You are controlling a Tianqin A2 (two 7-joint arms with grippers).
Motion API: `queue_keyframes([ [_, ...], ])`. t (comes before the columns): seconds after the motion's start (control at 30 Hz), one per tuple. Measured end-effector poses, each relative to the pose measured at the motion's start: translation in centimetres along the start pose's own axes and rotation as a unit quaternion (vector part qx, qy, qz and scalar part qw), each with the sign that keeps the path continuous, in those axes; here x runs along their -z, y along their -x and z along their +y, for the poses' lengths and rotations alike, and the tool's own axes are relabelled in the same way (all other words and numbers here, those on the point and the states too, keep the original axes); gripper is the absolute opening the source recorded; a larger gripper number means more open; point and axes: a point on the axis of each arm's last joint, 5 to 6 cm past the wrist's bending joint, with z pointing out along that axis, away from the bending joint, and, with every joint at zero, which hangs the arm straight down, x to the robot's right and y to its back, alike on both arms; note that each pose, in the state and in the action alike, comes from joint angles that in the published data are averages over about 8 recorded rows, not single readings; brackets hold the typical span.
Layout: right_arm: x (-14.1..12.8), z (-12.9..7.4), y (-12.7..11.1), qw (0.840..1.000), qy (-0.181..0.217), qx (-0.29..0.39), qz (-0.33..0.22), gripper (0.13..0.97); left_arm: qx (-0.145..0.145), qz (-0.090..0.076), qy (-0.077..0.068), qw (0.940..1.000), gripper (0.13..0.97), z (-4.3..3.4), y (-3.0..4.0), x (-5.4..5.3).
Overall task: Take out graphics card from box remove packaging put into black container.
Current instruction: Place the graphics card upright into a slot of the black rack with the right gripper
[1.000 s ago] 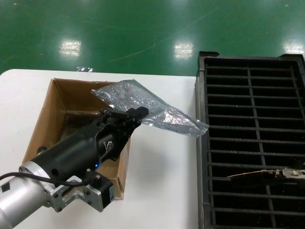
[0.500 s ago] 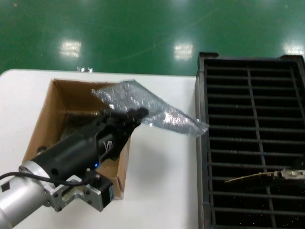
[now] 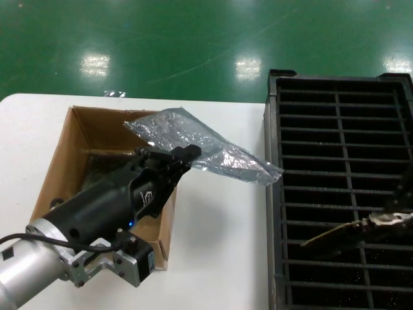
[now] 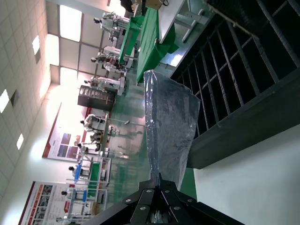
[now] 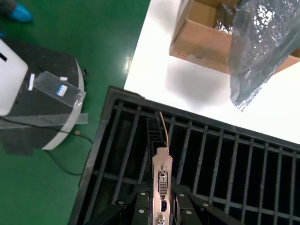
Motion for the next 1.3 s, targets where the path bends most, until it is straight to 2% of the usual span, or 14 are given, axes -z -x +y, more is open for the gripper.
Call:
queue_keyframes([
  [0.27,-1.8,-1.6,-3.0,0.998,0.01,-0.059,-0.023,0.191,0.0,0.0,0.0,1.0,0.139,0.0,0.0,0.0],
  [0.57,-3.1,-1.8,-3.8,0.994,0.019,-0.105,-0.03,0.191,0.0,0.0,0.0,1.0,0.139,0.0,0.0,0.0],
  [1.0,-4.3,-1.2,-3.5,0.994,0.083,-0.069,-0.006,0.191,0.0,0.0,0.0,1.0,0.139,0.0,0.0,0.0],
  [1.3,-5.9,-1.5,-3.2,0.994,0.103,-0.033,-0.01,0.191,0.0,0.0,0.0,1.0,0.139,0.0,0.0,0.0],
])
